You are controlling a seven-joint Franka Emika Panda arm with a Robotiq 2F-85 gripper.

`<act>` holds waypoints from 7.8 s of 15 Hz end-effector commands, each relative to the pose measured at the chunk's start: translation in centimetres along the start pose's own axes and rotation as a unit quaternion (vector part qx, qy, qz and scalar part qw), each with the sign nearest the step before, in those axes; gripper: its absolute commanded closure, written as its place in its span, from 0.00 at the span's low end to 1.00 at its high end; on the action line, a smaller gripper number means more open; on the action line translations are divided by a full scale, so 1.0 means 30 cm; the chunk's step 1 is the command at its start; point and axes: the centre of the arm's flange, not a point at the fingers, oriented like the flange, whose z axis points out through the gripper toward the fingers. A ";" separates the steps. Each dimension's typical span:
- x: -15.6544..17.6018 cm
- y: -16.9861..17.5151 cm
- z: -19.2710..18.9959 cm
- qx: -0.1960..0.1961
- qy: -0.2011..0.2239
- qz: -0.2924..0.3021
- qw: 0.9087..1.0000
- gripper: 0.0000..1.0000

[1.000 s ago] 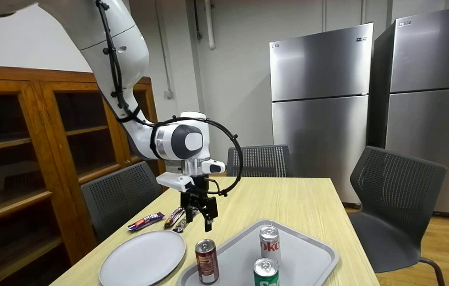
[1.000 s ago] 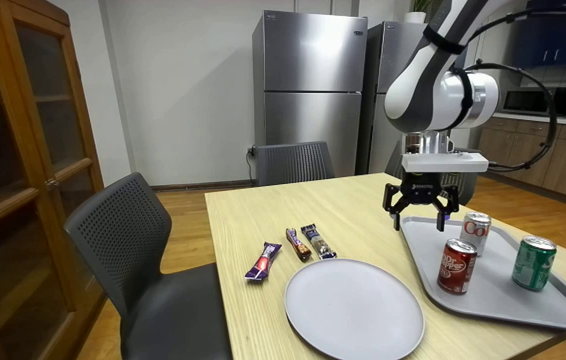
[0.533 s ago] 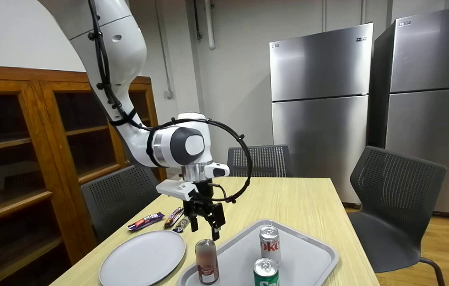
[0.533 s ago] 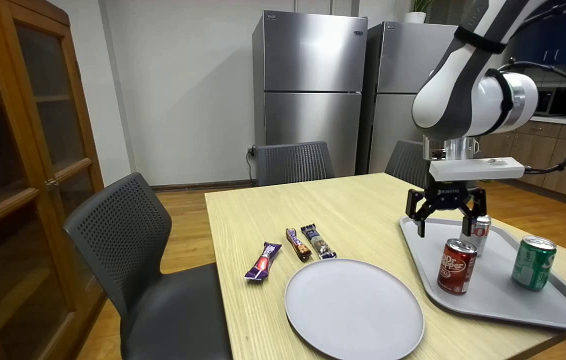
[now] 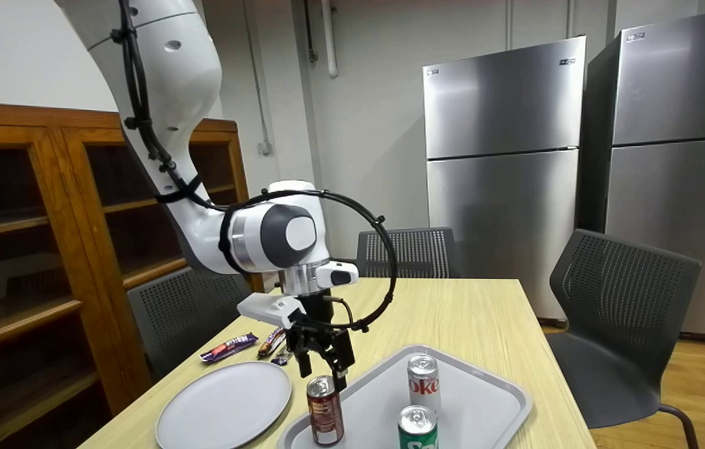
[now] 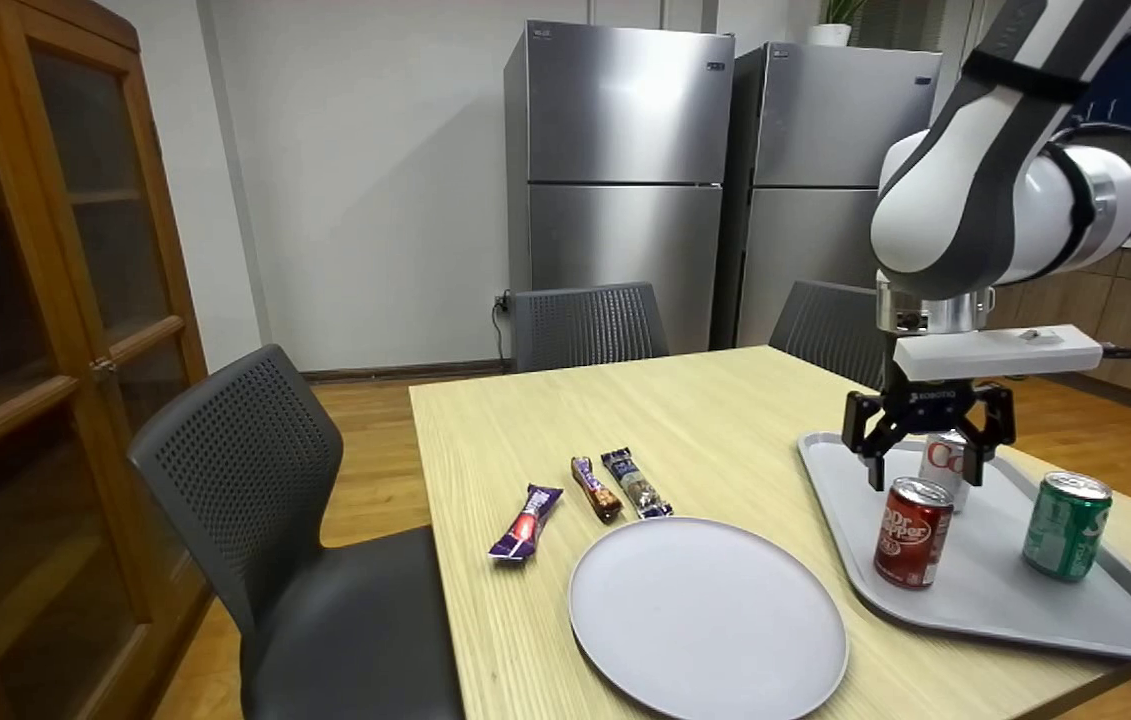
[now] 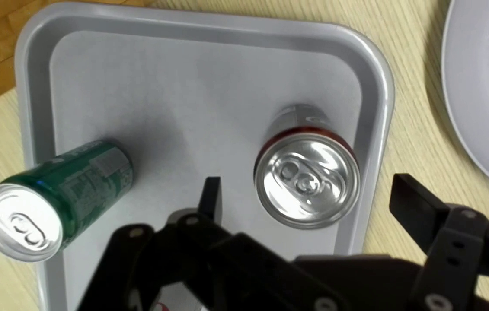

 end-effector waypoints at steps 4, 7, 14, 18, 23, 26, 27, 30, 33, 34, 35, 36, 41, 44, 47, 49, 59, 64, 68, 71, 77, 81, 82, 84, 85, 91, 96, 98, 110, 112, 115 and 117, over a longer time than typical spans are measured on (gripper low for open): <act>-0.097 0.030 -0.008 -0.002 0.004 0.016 1.000 0.00; -0.098 0.026 0.006 -0.003 0.010 0.014 1.000 0.00; -0.082 0.018 0.025 0.001 0.029 0.001 1.000 0.00; -0.068 0.010 0.039 -0.001 0.032 0.000 0.999 0.00; -0.044 0.000 0.062 0.001 0.038 0.000 0.999 0.00; -0.029 -0.008 0.071 0.001 0.043 -0.002 0.999 0.00; -0.024 -0.011 0.073 0.002 0.044 -0.003 0.999 0.00; -0.012 -0.019 0.078 0.002 0.045 -0.006 0.999 0.28; -0.012 -0.028 0.072 0.000 0.046 -0.007 0.999 0.51; -0.013 -0.033 0.066 -0.001 0.047 -0.008 0.999 0.59; -0.016 -0.040 0.057 -0.002 0.049 -0.009 0.999 0.60; -0.023 -0.050 0.048 -0.004 0.050 -0.012 0.999 0.60; -0.058 -0.128 -0.011 -0.008 0.064 -0.029 0.997 0.60; -0.075 -0.216 -0.054 -0.016 0.081 -0.042 0.996 0.60; -0.092 -0.312 -0.094 -0.024 0.098 -0.052 0.994 0.60; -0.105 -0.360 -0.108 -0.031 0.103 -0.049 0.993 0.60; -0.137 -0.457 -0.148 -0.031 0.114 -0.046 0.992 0.60; -0.128 -0.551 -0.187 -0.026 0.123 -0.068 0.990 0.60; -0.135 -0.637 -0.202 -0.018 0.127 -0.086 0.988 0.60; -0.146 -0.699 -0.204 -0.010 0.128 -0.100 0.987 0.60; -0.157 -0.795 -0.199 -0.001 0.129 -0.119 0.984 0.60; -0.164 -0.835 -0.192 0.006 0.125 -0.127 0.984 0.60; -0.164 -0.844 -0.187 0.007 0.124 -0.127 0.984 0.60; -0.172 -0.857 -0.185 0.013 0.121 -0.131 0.984 0.60; -0.175 -0.864 -0.183 0.014 0.120 -0.130 0.984 0.60; -0.182 -0.878 -0.165 0.021 0.110 -0.127 0.986 0.60; -0.181 -0.872 -0.148 0.022 0.106 -0.126 0.986 0.60; -0.181 -0.869 -0.141 0.022 0.105 -0.127 0.986 0.60; -0.183 -0.853 -0.126 0.016 0.099 -0.125 0.987 0.02; -0.184 -0.850 -0.128 0.016 0.100 -0.124 0.987 0.00; -0.189 -0.845 -0.139 0.015 0.104 -0.122 0.987 0.00; -0.192 -0.841 -0.151 0.014 0.108 -0.121 0.987 0.00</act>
